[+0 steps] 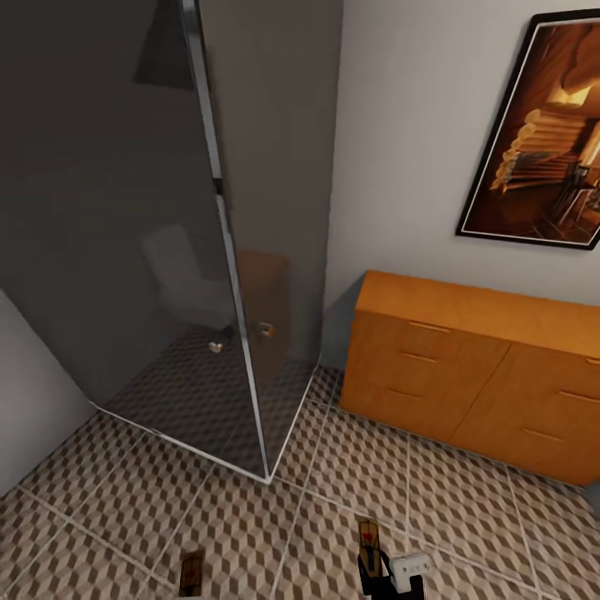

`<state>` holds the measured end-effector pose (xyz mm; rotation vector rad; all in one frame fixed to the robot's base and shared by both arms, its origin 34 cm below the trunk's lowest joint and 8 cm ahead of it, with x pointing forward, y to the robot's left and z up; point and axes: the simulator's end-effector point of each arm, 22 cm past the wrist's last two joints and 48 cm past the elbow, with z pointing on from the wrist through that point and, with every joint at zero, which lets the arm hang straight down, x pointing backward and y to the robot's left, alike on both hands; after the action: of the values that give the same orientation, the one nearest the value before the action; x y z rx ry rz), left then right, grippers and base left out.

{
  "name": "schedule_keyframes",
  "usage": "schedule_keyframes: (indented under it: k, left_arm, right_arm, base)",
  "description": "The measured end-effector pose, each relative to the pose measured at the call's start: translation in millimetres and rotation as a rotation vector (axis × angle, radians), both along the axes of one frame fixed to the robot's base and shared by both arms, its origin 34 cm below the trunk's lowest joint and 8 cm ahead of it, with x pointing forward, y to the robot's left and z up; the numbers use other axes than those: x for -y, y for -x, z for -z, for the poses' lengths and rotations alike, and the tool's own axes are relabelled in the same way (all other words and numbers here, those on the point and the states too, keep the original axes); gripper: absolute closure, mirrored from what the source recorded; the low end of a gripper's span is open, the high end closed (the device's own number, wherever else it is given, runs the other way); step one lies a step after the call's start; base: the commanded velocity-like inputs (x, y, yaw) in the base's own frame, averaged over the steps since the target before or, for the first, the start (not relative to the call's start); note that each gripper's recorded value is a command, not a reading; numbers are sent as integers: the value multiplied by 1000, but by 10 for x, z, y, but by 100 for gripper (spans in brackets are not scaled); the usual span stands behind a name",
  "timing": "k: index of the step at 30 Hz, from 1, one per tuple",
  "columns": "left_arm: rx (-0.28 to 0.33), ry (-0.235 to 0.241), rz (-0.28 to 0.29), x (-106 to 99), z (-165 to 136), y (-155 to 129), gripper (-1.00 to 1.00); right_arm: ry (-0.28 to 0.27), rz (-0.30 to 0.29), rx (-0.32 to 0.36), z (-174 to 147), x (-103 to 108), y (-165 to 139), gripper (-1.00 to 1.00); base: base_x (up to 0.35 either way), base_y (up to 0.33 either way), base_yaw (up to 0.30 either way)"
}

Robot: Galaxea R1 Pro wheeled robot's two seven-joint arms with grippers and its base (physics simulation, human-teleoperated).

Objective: Take the four mousetraps from the cabinet in the bathroom and place them on the bathroom floor. Make sure all four end up on the same floor surface, and ensure that at least two of them are either under or directly next to the same bathroom sink.

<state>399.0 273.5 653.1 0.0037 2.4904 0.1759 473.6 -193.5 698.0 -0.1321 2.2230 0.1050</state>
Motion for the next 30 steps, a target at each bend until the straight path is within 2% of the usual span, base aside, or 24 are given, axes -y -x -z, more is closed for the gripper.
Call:
schedule_keyframes:
  k: [30]
  left_arm:
    - [-1, 1, 0, 2, 1, 2, 100]
  right_arm:
    - [0, -1, 0, 0, -1, 0, 100]
  base:
    - [0, 0, 286]
